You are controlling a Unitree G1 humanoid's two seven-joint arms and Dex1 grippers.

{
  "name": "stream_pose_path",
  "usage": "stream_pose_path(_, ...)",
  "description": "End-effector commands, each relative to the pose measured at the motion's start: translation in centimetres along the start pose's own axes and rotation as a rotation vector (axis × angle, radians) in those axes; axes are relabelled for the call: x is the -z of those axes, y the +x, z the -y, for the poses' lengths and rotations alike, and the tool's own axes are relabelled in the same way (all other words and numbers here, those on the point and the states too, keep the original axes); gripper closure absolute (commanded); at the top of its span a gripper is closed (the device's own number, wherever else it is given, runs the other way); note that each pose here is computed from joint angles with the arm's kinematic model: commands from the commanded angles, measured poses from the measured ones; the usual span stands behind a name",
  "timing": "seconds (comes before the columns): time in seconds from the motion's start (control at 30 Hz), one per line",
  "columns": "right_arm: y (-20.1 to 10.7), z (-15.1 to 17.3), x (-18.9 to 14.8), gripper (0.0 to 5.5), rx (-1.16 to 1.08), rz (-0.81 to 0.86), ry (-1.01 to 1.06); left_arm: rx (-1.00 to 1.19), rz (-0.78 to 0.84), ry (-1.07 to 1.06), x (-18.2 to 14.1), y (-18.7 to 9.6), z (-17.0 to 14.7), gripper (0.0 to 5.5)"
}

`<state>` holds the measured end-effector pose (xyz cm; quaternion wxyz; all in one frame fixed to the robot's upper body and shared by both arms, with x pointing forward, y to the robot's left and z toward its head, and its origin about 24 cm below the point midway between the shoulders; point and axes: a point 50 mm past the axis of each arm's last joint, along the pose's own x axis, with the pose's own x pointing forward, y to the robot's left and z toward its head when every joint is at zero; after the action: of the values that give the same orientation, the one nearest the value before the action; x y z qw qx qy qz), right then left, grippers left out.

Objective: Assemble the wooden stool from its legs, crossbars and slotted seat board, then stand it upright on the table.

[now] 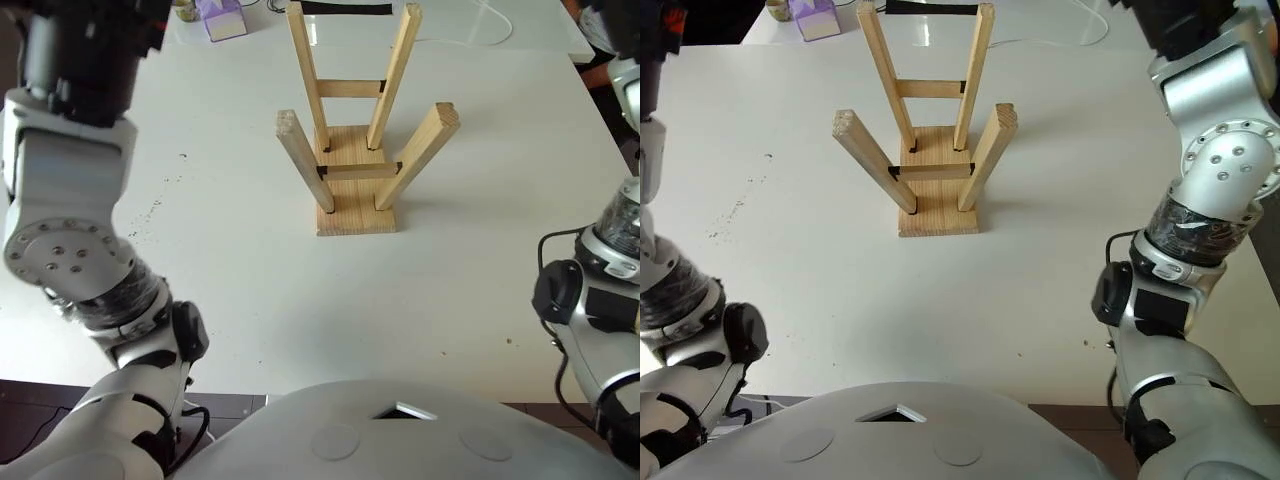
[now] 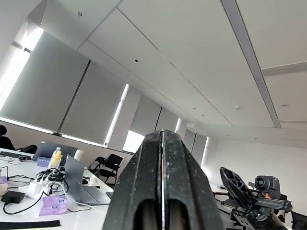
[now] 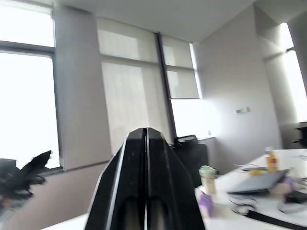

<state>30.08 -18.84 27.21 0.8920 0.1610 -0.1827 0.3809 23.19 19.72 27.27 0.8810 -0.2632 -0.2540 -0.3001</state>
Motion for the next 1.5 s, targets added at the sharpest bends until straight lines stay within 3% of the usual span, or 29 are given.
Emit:
stream_pose_path(0.03,-3.9,5.2,9.1,5.5,0.215,-0.477,-0.203,-0.378,-0.642,0.153,5.6,-11.2,-8.3,5.49)
stream_pose_path(0.1,-5.1,5.9,11.9,5.5,0.194,-0.615,-0.285,-0.386,-0.907,0.15,7.7,-16.5,-8.6,5.49)
stream_pose_path(0.17,-5.5,5.5,14.0,5.5,0.105,-0.677,-0.311,-0.297,-1.057,0.116,9.3,-18.8,-7.2,5.49)
stream_pose_path(0.27,-5.3,4.4,15.8,5.5,-0.039,-0.674,-0.27,-0.099,-1.08,0.06,11.4,-18.1,-4.6,5.49)
stream_pose_path(0.43,-4.1,3.6,16.8,5.5,-0.219,-0.667,-0.247,0.046,-1.031,0.064,14.2,-15.3,-3.6,5.49)
stream_pose_path(0.63,-3.4,1.1,17.4,5.5,-0.507,-0.675,-0.12,0.064,-1.011,0.121,17.0,-12.7,-4.2,5.49)
stream_pose_path(0.83,-5.8,-4.1,20.1,5.5,-0.722,-0.748,0.058,-0.095,-1.101,0.28,18.1,-14.2,-7.4,5.49)
stream_pose_path(1.03,-6.4,-9.8,22.6,5.5,-0.535,-0.696,0.173,-0.251,-1.044,0.348,16.9,-14.7,-9.9,5.49)
stream_pose_path(1.23,-10.4,-9.2,19.9,5.5,-0.402,-0.777,0.061,-0.321,-1.002,0.344,15.3,-15.8,-10.1,5.49)
stream_pose_path(1.5,-13.9,-9.2,16.6,5.5,-0.383,-0.8,0.114,-0.445,-0.986,0.295,15.3,-18.8,-8.2,5.49)
